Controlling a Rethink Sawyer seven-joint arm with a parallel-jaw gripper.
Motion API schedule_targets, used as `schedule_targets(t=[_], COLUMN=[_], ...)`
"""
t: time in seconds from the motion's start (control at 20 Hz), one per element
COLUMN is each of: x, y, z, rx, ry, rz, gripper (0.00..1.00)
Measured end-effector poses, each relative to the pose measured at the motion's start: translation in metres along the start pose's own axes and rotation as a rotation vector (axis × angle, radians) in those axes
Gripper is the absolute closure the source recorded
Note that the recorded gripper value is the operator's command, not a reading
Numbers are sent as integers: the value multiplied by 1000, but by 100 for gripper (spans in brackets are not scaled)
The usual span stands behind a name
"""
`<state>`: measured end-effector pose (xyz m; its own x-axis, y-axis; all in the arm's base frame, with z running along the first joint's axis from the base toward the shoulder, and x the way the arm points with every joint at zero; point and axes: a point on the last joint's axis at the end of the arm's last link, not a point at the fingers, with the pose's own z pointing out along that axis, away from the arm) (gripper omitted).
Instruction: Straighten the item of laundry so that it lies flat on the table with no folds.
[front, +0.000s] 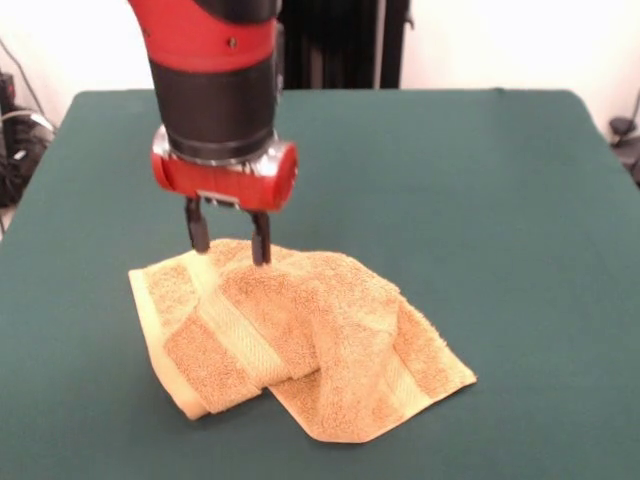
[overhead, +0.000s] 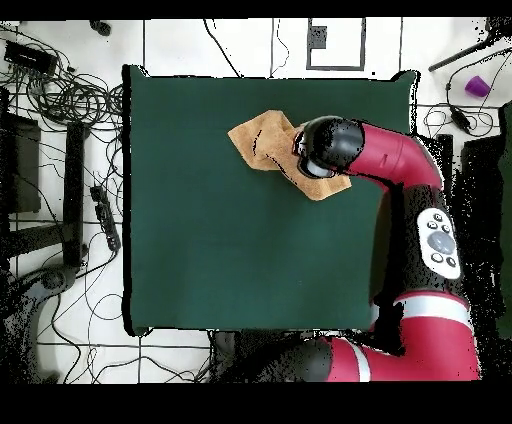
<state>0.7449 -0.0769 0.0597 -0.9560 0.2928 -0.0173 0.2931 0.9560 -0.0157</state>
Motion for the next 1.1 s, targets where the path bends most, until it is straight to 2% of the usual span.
schedule_targets(t=[0.3,0.6,1.1], x=[5,3,22], y=[-7,-2,3], z=[-3,12,58], rx=[-2,-6,5], ry=[-48,-101,-59], rz=[-20,-47,-87], gripper=[0,0,0])
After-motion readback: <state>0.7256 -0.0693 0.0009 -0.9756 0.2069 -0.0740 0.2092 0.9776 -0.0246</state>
